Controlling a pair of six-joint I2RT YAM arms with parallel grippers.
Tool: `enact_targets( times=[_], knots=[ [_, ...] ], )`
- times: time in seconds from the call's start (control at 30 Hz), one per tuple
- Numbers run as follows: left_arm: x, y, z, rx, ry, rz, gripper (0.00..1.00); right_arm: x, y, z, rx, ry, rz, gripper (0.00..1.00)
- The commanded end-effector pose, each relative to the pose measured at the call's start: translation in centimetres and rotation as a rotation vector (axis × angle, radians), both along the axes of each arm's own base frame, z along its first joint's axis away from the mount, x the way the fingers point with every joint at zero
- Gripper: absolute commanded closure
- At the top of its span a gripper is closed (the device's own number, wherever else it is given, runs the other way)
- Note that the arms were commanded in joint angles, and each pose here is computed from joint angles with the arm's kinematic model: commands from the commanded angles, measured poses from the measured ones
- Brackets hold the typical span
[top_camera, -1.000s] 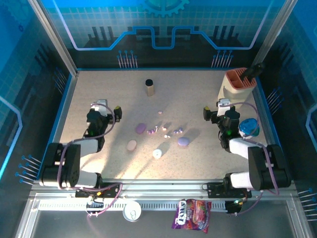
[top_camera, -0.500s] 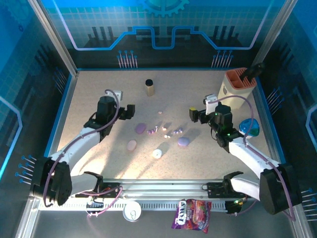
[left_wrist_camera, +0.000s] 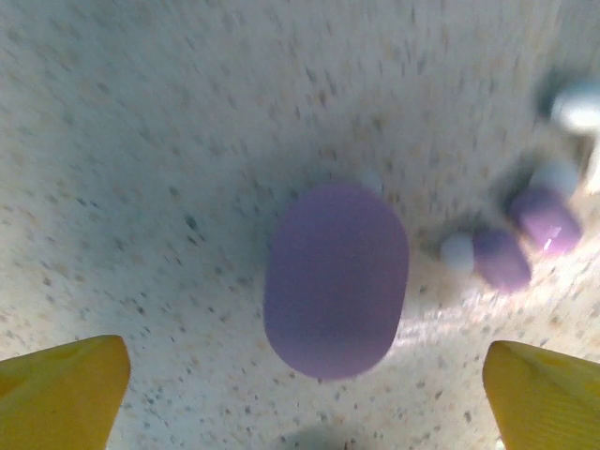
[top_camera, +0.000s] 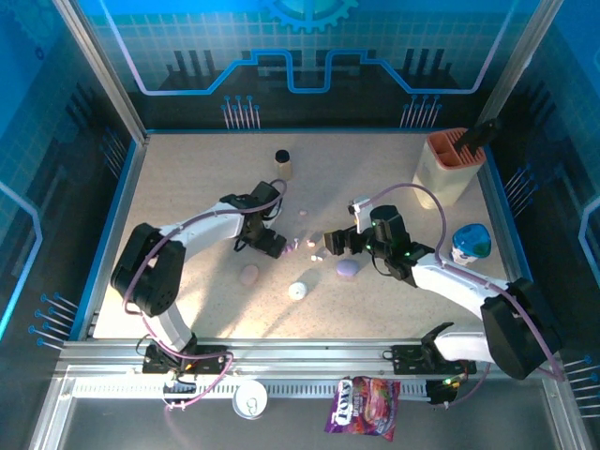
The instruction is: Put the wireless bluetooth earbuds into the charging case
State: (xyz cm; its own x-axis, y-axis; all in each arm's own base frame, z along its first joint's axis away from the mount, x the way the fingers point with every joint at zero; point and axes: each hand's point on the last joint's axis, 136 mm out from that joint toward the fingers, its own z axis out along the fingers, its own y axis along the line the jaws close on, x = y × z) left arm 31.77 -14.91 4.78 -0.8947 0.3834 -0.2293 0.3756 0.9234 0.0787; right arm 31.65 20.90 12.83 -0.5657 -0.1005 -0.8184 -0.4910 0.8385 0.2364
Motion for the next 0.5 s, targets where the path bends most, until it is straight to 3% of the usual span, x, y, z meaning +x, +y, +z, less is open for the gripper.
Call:
enact_targets(
  times=[0.0,0.17,0.47],
  knots=[
    [-1.5,0.4,-0.1,0.036,0.09,-0.034,0.05,-0.3,0.8,-0.2,0.029,0.026,0.008,0.0],
    [-1.0,0.0,-1.1,0.032,0.1,-0.04,0.19,-0.1,1.1,0.0,0.023,0.016,0.02,0.0],
    [0.9,-1.8,-1.8,-0.035,0.063,-0.05,0.32,-0.2,1.3,-0.1,0.032,0.023,0.023,0.0]
  ],
)
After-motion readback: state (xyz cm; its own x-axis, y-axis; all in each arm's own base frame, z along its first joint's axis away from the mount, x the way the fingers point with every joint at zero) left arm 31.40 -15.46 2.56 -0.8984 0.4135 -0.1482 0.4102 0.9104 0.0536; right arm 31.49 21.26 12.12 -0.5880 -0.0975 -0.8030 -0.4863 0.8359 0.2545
